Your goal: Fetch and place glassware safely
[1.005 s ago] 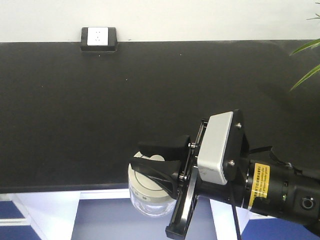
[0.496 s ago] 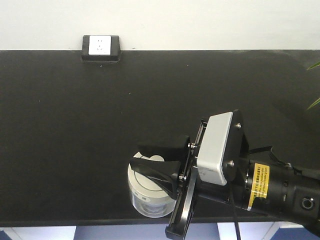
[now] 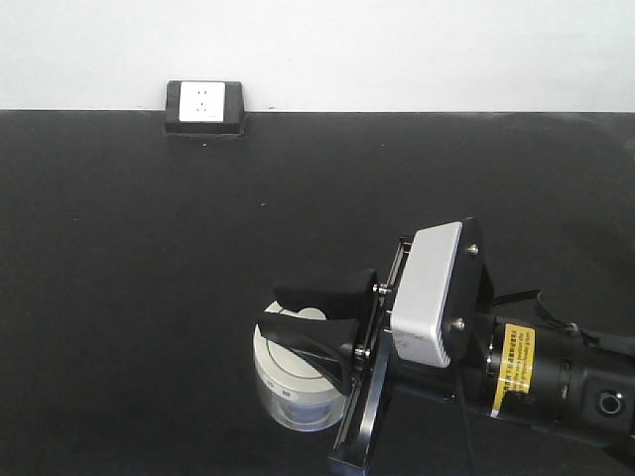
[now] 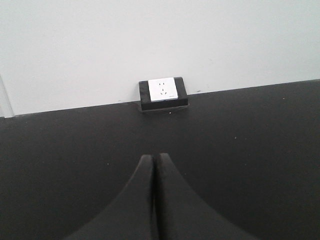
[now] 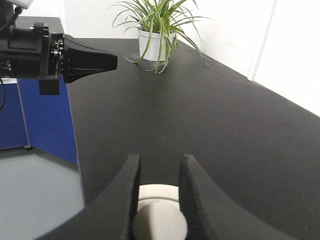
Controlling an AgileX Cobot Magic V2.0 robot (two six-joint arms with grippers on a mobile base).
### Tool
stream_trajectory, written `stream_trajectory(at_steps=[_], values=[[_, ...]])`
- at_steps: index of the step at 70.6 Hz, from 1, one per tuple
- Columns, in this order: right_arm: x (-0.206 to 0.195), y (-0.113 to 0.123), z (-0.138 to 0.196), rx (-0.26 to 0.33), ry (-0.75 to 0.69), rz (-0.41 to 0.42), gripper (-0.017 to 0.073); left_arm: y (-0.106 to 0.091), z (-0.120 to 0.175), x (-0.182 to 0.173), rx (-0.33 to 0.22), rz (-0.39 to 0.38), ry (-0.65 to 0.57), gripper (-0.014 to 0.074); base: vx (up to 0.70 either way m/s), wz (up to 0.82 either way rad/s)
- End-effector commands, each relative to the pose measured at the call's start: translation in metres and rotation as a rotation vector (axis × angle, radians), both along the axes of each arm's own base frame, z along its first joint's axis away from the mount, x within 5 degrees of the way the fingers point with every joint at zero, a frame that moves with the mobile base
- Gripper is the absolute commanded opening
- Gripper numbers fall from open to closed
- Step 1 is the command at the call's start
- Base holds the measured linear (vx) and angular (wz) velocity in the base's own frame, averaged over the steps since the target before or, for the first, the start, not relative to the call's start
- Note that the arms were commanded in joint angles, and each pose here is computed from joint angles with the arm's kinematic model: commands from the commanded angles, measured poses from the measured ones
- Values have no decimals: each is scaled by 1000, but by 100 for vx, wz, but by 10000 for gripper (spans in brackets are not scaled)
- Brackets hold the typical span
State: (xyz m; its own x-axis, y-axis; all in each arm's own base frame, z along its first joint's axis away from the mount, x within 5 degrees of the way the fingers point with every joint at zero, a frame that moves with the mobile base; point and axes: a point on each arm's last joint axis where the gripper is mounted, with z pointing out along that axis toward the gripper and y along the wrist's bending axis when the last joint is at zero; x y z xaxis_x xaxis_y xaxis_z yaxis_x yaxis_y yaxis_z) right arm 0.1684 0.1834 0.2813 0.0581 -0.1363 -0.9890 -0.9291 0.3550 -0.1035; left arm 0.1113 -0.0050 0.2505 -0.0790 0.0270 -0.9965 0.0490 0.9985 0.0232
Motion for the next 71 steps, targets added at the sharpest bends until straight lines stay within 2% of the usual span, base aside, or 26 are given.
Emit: stream_trajectory(at_steps=[1, 71], values=[[-3, 1, 22, 107, -42, 28, -3, -1, 16, 1, -16, -10, -96, -7, 7, 3], [-3, 1, 21, 103, -41, 29, -3, -1, 15, 2, -16, -10, -90, -7, 2, 1]])
